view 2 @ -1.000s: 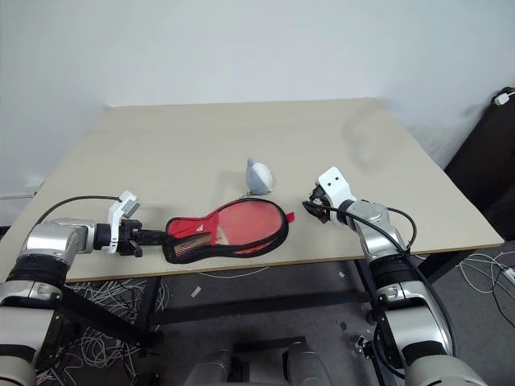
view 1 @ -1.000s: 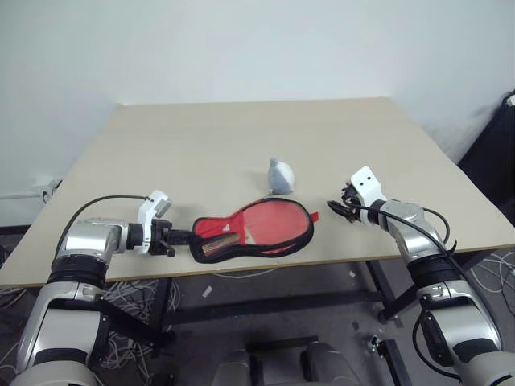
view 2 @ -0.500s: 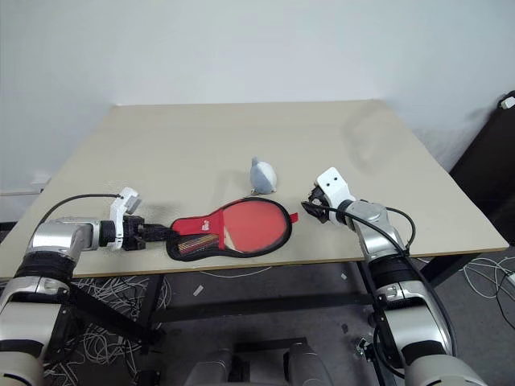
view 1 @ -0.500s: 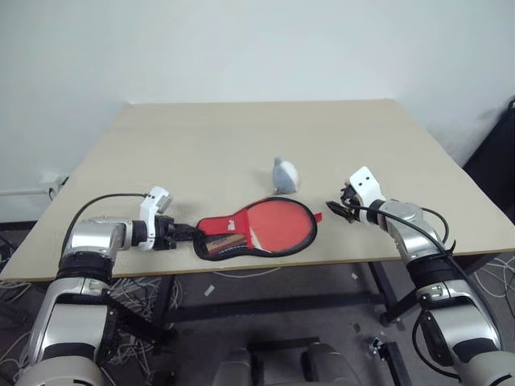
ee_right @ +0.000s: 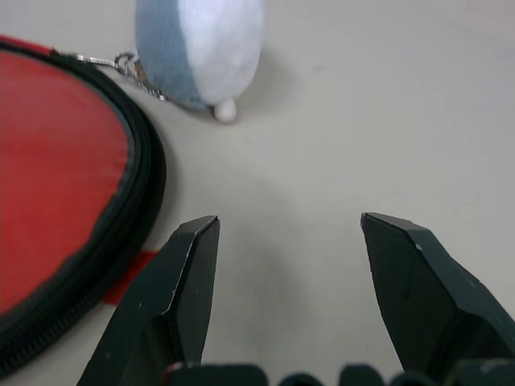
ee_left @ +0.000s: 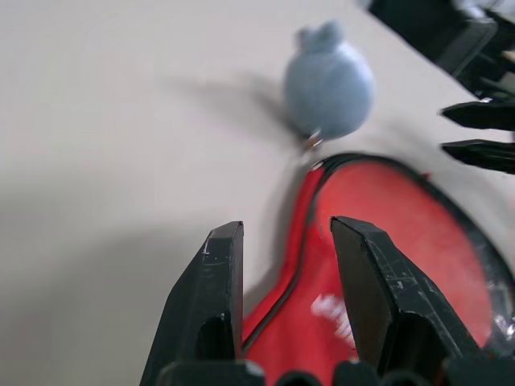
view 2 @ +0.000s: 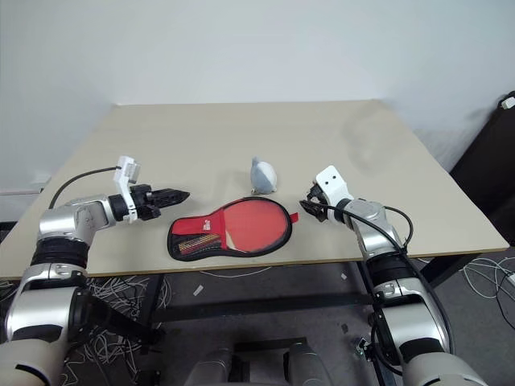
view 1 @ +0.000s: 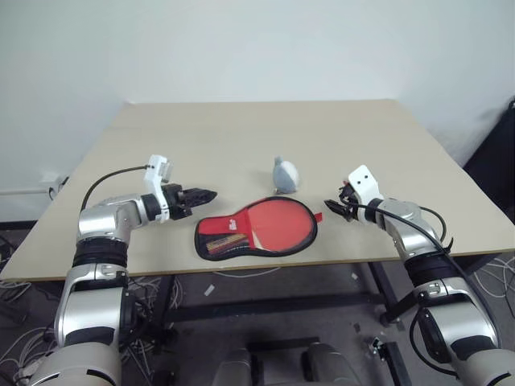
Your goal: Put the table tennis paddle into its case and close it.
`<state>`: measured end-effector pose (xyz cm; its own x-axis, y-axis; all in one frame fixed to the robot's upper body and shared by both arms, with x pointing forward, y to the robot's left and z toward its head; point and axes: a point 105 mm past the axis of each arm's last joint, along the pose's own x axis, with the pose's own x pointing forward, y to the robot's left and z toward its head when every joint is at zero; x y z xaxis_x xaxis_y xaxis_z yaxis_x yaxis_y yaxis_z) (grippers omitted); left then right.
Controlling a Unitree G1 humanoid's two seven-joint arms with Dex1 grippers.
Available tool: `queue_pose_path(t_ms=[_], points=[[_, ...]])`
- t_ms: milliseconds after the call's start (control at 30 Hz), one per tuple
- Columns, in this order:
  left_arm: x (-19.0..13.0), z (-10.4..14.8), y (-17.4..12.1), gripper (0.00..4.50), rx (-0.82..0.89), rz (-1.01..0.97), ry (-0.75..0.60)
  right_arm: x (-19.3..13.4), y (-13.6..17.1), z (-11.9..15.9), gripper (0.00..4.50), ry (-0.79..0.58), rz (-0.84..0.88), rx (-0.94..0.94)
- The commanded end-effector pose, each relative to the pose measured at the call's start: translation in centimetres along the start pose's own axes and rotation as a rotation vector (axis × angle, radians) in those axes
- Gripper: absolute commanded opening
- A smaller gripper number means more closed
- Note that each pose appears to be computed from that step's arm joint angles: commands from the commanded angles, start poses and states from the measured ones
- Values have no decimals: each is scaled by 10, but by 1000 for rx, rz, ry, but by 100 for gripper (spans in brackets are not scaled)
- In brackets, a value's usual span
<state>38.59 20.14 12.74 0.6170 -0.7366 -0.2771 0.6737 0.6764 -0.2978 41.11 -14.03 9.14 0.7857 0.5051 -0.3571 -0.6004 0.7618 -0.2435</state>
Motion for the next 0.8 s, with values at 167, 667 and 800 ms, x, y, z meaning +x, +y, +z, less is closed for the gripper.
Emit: queue_pose_path(t_ms=[167, 667, 800], points=[[39, 7, -49, 175, 327, -164, 98, 5, -7, 39, 304, -119, -15, 33], [100, -18, -64, 175, 587, -127, 224, 36, 12, 72, 304, -203, 72, 235], [111, -25, -78, 179, 611, -176, 244, 43, 21, 77, 380, -206, 100, 254]])
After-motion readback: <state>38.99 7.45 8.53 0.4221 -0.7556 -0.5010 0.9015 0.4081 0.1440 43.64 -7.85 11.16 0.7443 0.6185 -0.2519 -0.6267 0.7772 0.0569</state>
